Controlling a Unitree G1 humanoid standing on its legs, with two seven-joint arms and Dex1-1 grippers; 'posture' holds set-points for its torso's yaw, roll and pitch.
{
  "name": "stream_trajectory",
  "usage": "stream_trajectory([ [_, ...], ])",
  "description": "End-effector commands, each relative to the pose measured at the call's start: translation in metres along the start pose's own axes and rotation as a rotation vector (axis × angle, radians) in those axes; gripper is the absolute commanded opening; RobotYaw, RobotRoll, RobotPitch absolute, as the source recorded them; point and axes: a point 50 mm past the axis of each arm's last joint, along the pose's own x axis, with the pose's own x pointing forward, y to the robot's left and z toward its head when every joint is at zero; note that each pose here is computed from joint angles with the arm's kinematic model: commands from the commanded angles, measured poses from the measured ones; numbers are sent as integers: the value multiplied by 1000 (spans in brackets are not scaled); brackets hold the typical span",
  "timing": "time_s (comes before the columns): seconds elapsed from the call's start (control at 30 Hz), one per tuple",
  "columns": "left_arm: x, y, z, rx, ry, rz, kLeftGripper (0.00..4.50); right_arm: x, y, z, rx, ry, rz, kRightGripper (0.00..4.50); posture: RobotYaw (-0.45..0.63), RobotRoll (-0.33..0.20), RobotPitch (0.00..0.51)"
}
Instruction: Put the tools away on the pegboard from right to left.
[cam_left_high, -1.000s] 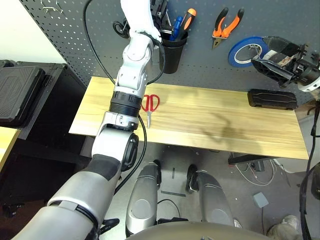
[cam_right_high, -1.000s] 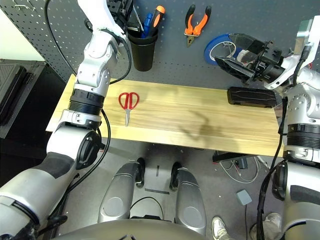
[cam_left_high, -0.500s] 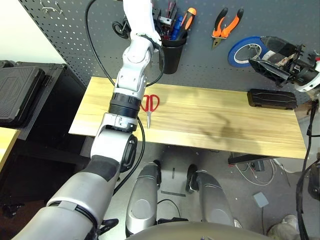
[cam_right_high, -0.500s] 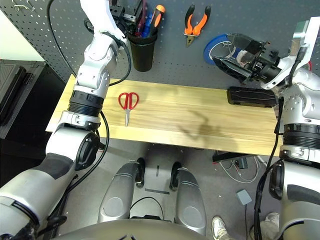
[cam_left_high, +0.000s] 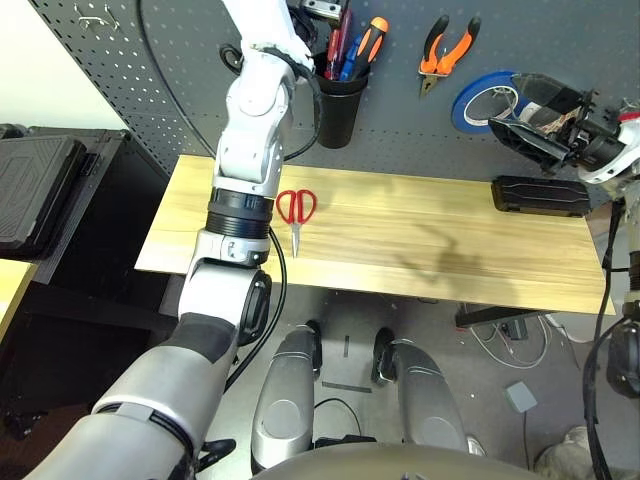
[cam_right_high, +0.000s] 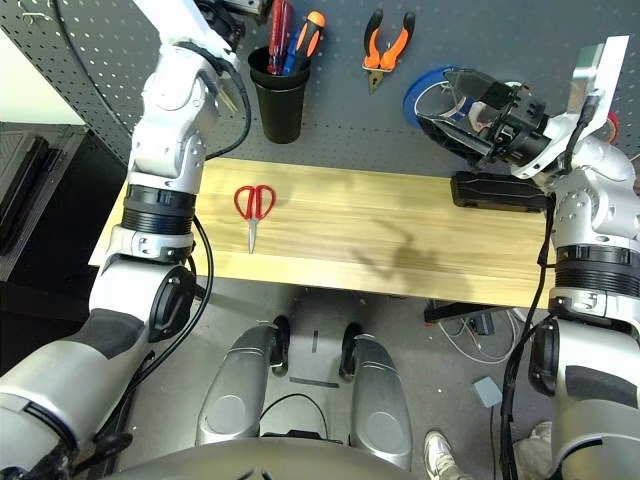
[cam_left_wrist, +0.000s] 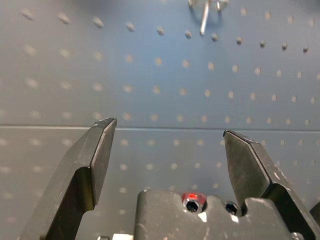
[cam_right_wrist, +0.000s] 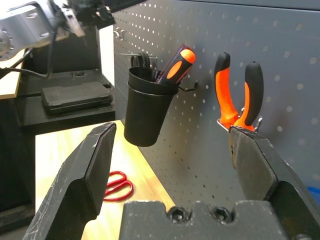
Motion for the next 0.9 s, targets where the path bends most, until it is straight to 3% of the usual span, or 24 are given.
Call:
stream_trajectory([
  [0.03,-19,1,1,24,27,-15,4463,0,4,-4,18,8,15,4500,142,0,198],
  [0.13,-39,0,-6,28,79,-24,4463,1,8,-9,44,30,27,4500,153,0,204],
  [0.27,-77,-7,-34,61,223,-59,4463,6,23,-30,93,128,57,4500,168,0,214],
  [0.47,-117,-10,-76,88,431,-52,4463,10,46,-67,99,282,59,4500,179,0,226],
  [0.77,-163,-17,-136,117,737,-74,4463,13,77,-125,98,501,-11,4500,179,0,248],
  [0.9,-170,-14,-155,109,810,-30,4463,16,89,-143,98,575,-17,4500,174,0,257],
])
